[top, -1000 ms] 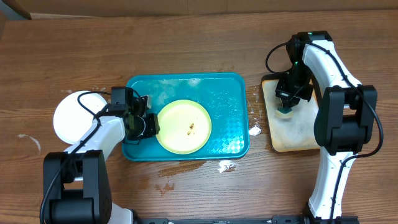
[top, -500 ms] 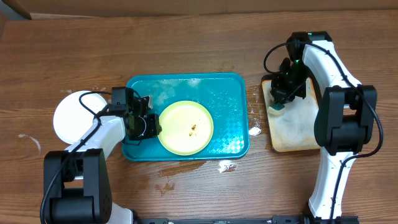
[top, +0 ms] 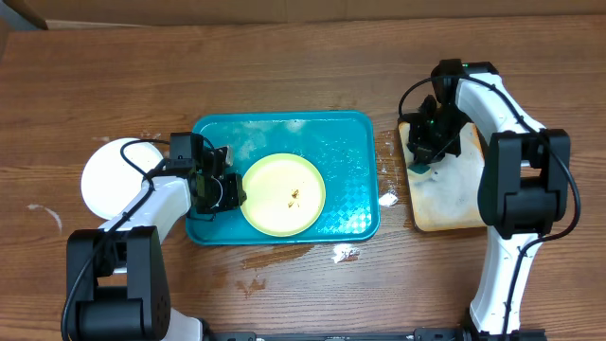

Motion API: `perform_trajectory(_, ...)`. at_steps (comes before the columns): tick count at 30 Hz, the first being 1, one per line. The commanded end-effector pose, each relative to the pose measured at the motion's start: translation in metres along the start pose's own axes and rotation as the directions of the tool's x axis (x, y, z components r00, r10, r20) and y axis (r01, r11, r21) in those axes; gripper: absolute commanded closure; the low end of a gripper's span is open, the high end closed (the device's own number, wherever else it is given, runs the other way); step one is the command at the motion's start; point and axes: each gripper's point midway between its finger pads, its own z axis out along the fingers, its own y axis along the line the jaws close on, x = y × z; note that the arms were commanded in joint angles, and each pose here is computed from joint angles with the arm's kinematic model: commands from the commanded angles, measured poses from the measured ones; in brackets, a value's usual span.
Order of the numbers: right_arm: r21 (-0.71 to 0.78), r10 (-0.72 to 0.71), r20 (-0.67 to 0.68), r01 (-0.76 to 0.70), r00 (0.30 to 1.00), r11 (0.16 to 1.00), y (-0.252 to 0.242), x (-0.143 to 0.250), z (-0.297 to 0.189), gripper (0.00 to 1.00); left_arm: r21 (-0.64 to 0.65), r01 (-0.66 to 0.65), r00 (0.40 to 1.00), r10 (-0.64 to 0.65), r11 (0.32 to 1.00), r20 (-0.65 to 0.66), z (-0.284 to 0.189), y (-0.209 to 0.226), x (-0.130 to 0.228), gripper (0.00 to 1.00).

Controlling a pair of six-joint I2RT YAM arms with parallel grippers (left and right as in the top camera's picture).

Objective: Clean dirty plates on tray and stack at the side
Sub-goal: 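Bring the sponge from the basin with the right gripper onto the yellow plate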

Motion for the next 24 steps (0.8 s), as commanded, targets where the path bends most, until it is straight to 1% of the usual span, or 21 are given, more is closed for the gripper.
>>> perform_trajectory(1,0.039,-0.053,0.04,0.052,0.998,0.998,0.007,-0.005,-0.006,0.96,0.005,0.024,0.999,-0.024,1.0,-0.042,0.008,0.001,0.011,0.96)
perform_trajectory(4,0.055,-0.066,0.091,0.061,0.994,0.997,0.012,-0.01,-0.024,0.96,0.004,0.03,0.999,-0.03,1.0,-0.043,0.008,0.001,0.011,0.96)
perform_trajectory(9,0.111,-0.047,0.205,0.024,0.978,0.993,0.008,-0.015,-0.07,0.96,0.004,0.038,0.998,-0.038,0.999,-0.045,0.008,0.001,0.011,0.96)
perform_trajectory(11,0.145,-0.016,0.242,-0.02,0.97,0.989,0.0,-0.014,-0.086,0.96,0.004,0.041,0.998,-0.041,0.999,-0.045,0.008,0.001,0.012,0.96)
perform_trajectory(14,0.153,0.008,0.26,-0.05,0.966,0.987,-0.005,-0.009,-0.097,0.96,0.003,0.042,0.998,-0.042,0.999,-0.049,0.008,0.001,0.012,0.96)
perform_trajectory(16,0.174,0.061,0.271,-0.111,0.961,0.979,-0.013,-0.006,-0.102,0.96,0.003,0.043,0.998,-0.043,0.999,-0.05,0.008,0.001,0.013,0.96)
perform_trajectory(18,0.228,0.125,0.29,-0.195,0.949,0.954,-0.028,-0.003,-0.106,0.96,0.003,0.044,0.998,-0.044,0.999,-0.049,0.008,0.001,0.013,0.96)
perform_trajectory(21,0.308,0.228,0.33,-0.333,0.916,0.891,-0.05,0.004,-0.112,0.96,0.003,0.053,0.997,-0.053,0.999,-0.048,0.008,0.001,0.012,0.96)
perform_trajectory(24,0.341,0.299,0.348,-0.417,0.888,0.842,-0.06,0.013,-0.115,0.96,0.003,0.053,0.997,-0.053,0.999,-0.048,0.008,0.001,0.012,0.96)
